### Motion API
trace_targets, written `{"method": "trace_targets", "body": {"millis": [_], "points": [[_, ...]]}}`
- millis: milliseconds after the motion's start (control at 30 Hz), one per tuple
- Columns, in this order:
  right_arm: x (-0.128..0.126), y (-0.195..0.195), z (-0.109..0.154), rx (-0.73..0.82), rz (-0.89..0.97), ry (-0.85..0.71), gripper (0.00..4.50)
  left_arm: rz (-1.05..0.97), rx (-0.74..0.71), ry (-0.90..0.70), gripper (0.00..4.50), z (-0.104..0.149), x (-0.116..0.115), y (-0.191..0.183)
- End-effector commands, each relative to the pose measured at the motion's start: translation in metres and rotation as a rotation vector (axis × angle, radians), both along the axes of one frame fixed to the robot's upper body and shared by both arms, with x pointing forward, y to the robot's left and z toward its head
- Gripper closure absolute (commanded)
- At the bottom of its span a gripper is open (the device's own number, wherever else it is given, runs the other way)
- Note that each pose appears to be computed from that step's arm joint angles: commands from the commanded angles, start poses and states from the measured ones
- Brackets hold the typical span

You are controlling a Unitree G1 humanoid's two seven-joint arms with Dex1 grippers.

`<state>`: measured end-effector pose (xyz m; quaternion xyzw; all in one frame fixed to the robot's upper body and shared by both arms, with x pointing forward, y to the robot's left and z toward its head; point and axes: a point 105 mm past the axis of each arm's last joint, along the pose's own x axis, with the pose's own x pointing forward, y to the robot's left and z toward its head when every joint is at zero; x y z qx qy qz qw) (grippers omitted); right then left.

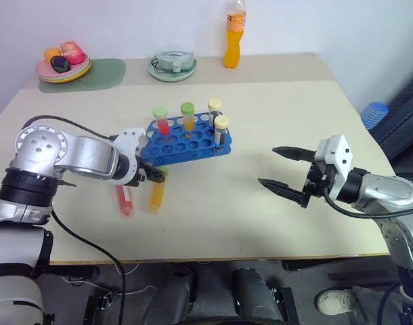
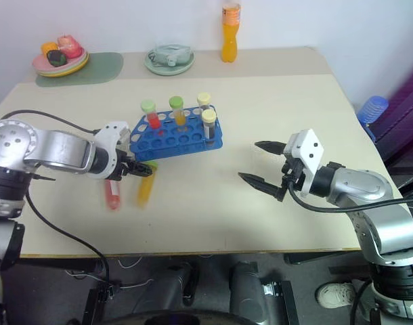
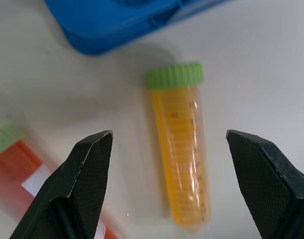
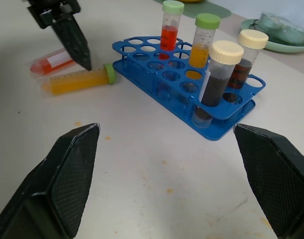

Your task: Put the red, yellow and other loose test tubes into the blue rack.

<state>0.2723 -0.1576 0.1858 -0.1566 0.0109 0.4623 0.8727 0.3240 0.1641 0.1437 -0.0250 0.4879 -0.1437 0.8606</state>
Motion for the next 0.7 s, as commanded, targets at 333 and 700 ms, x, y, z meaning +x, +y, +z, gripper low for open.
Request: {"method": "trace_targets", "body": {"millis": [333, 700], "points": [[-0.019, -0.004, 0.006, -0.006, -0.026, -0.002, 0.1, 0.06, 0.07, 0.05, 0.77, -0.009, 0.01, -0.008], [-0.043, -0.002, -0.006, -0.052, 0.069, 0.019, 0.0, 0.093, 0.092, 0.047, 1.62, -0.013, 0.012, -0.01]]}}
